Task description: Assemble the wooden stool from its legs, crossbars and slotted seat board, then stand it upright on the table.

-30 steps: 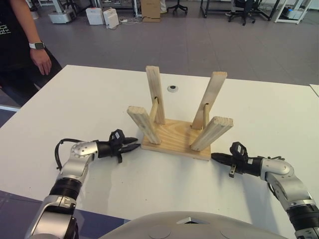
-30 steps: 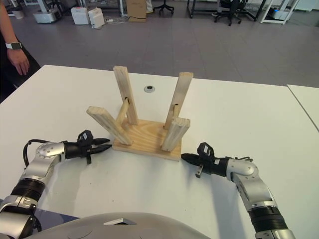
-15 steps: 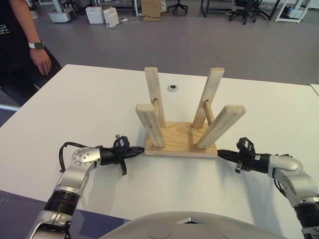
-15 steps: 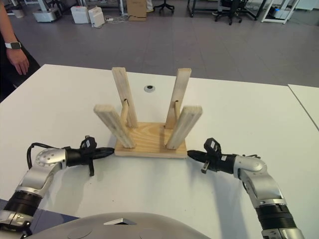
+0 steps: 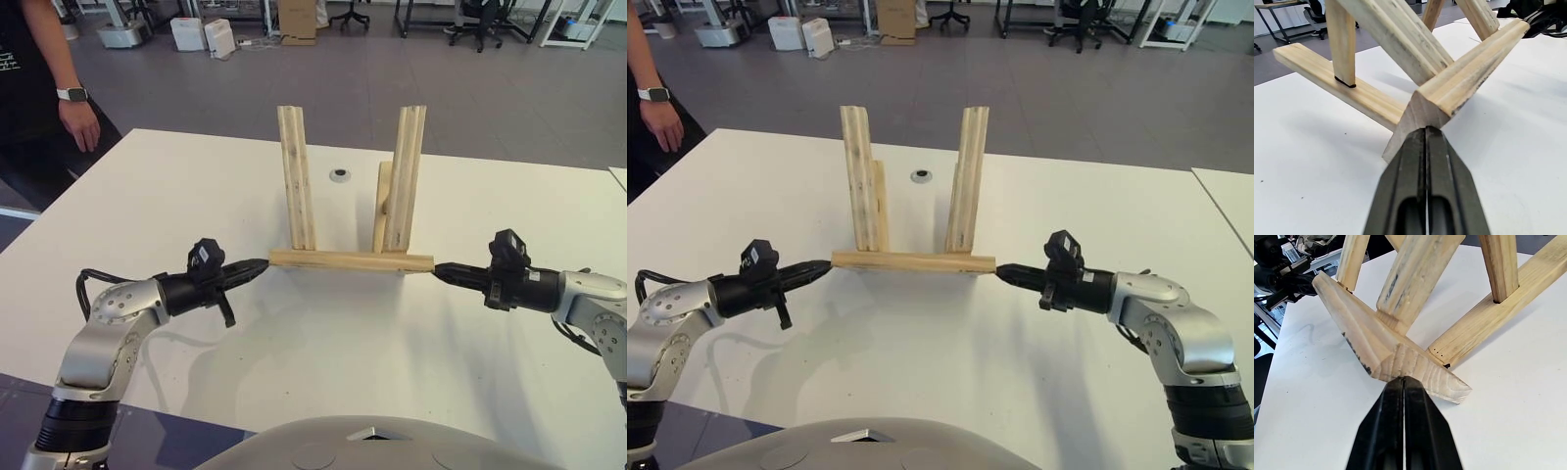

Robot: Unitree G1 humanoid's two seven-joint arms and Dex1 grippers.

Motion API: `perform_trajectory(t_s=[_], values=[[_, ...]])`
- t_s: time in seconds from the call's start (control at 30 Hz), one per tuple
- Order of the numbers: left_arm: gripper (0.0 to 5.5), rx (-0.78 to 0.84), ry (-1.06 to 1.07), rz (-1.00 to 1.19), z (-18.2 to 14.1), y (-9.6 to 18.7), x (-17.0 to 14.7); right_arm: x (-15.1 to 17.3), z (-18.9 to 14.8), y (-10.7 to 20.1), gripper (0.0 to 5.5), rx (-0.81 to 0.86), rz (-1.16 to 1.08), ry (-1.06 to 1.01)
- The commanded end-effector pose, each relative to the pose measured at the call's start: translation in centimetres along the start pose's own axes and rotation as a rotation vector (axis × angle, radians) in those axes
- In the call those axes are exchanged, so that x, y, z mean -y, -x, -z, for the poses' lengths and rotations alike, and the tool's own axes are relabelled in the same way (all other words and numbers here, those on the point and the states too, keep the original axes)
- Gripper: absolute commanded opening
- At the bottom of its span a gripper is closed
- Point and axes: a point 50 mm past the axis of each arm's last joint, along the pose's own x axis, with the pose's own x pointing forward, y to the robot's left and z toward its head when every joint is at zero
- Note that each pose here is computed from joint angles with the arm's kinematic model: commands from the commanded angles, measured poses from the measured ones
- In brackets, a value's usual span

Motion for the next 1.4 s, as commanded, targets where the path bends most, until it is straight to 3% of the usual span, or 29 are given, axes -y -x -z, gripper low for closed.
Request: perform_trajectory(t_s=[0.03, 0.3, 0.57, 0.67, 0.93, 1.17, 1.4], values=[[0.04, 0.102, -0.003, 0.055, -1.6, -1.2, 0.0, -1.1, -1.7, -1.7, 0.00, 0.104, -0.138, -0.021], [0.04, 0.162, 0.007, 0.075, -3.2, -1.5, 0.8, -1.2, -2.9, -1.1, 0.00, 0.164, -0.161, -0.052], [1.24, -0.142, 0.071, -0.031, 2.3, 4.5, -1.9, 3.2, 0.4, 2.0, 1.40, -0.096, 0.027, 0.019], [1.71, -0.176, 0.026, -0.100, 3.3, 5.7, -3.6, 4.8, 1.2, 2.7, 1.94, -0.161, 0.060, 0.101], [3.39, -0.168, -0.059, 0.130, 2.8, 1.0, -3.1, 5.0, 0.5, -2.7, 3.53, -0.188, -0.165, 0.261], [3.41, -0.125, -0.109, 0.236, 2.4, -2.3, -3.4, 4.9, 0.7, -5.3, 3.44, -0.204, -0.236, 0.288], [2.18, -0.122, -0.092, 0.271, 3.3, -2.8, -3.6, 4.6, 0.9, -6.8, 2.10, -0.186, -0.292, 0.289]])
